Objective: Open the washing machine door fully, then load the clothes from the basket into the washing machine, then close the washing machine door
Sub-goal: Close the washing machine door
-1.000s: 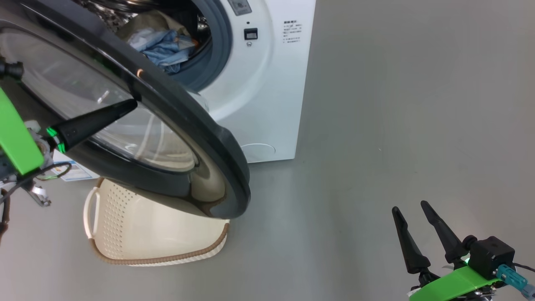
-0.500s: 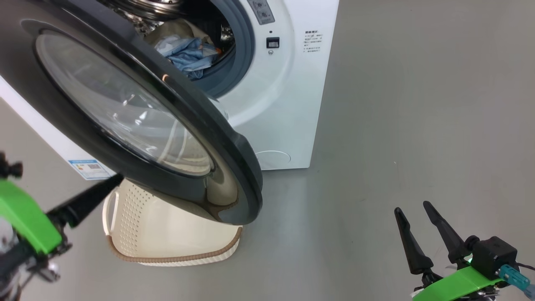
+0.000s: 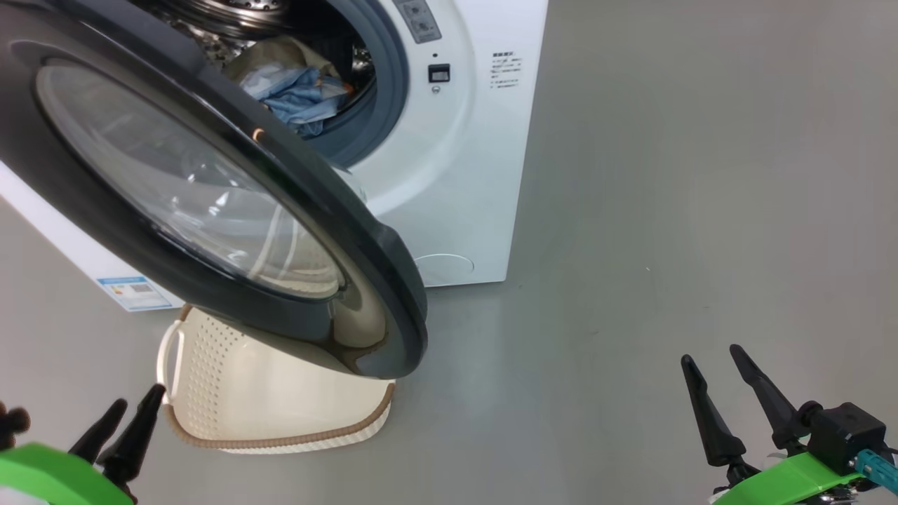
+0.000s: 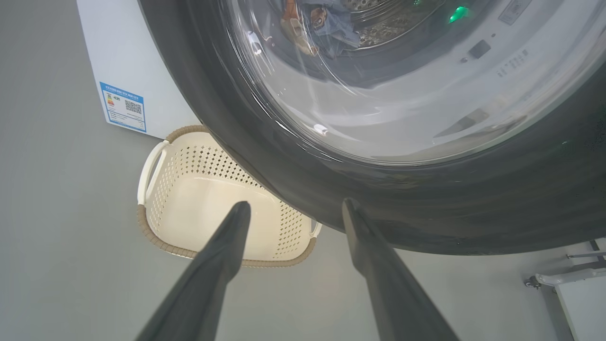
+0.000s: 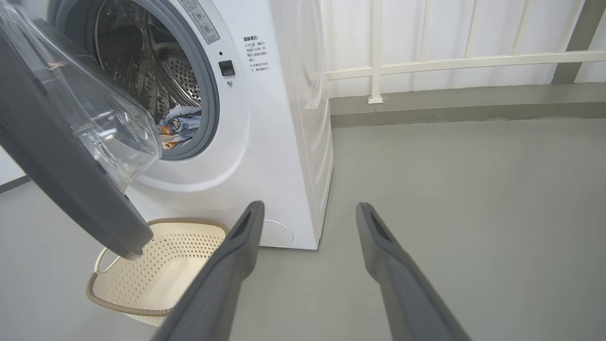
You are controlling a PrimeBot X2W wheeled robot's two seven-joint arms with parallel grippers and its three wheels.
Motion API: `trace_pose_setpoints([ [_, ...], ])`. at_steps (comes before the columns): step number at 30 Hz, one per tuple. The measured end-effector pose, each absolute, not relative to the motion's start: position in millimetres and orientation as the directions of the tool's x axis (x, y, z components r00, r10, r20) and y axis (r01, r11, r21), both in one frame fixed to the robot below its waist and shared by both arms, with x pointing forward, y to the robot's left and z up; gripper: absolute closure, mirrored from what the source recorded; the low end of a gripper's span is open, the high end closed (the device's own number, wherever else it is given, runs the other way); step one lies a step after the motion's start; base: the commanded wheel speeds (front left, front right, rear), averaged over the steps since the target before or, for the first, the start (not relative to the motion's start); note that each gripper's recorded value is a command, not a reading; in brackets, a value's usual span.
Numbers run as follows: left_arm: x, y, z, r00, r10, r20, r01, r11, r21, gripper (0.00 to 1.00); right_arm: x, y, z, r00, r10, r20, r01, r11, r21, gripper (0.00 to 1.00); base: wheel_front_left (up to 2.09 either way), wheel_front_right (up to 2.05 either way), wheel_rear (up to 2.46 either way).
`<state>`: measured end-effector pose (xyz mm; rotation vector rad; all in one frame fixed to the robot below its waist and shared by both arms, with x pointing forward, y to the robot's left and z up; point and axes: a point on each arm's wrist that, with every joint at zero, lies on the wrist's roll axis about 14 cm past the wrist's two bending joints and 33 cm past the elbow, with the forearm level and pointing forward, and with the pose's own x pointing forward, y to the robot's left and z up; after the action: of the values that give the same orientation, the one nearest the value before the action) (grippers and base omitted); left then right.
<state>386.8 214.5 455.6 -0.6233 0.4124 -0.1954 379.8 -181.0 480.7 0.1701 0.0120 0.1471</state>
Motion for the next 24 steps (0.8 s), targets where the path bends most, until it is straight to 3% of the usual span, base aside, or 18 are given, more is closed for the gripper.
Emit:
trace_pose_setpoints([
  [13, 377, 211, 426, 0.938, -0.221, -0.267, 0.051, 0.849, -0.525, 0.00, 367, -212, 486, 0.998, 0.063, 0.007, -0.064, 0.987, 0.146, 0.00, 0.00, 0.00, 0.00],
  [24, 382, 203, 448, 0.974, -0.174, -0.144, 0.103, 0.910, -0.402, 0.00, 363, -220, 490, 0.999, 0.040, 0.020, -0.042, 0.989, 0.142, 0.00, 0.00, 0.00, 0.00],
])
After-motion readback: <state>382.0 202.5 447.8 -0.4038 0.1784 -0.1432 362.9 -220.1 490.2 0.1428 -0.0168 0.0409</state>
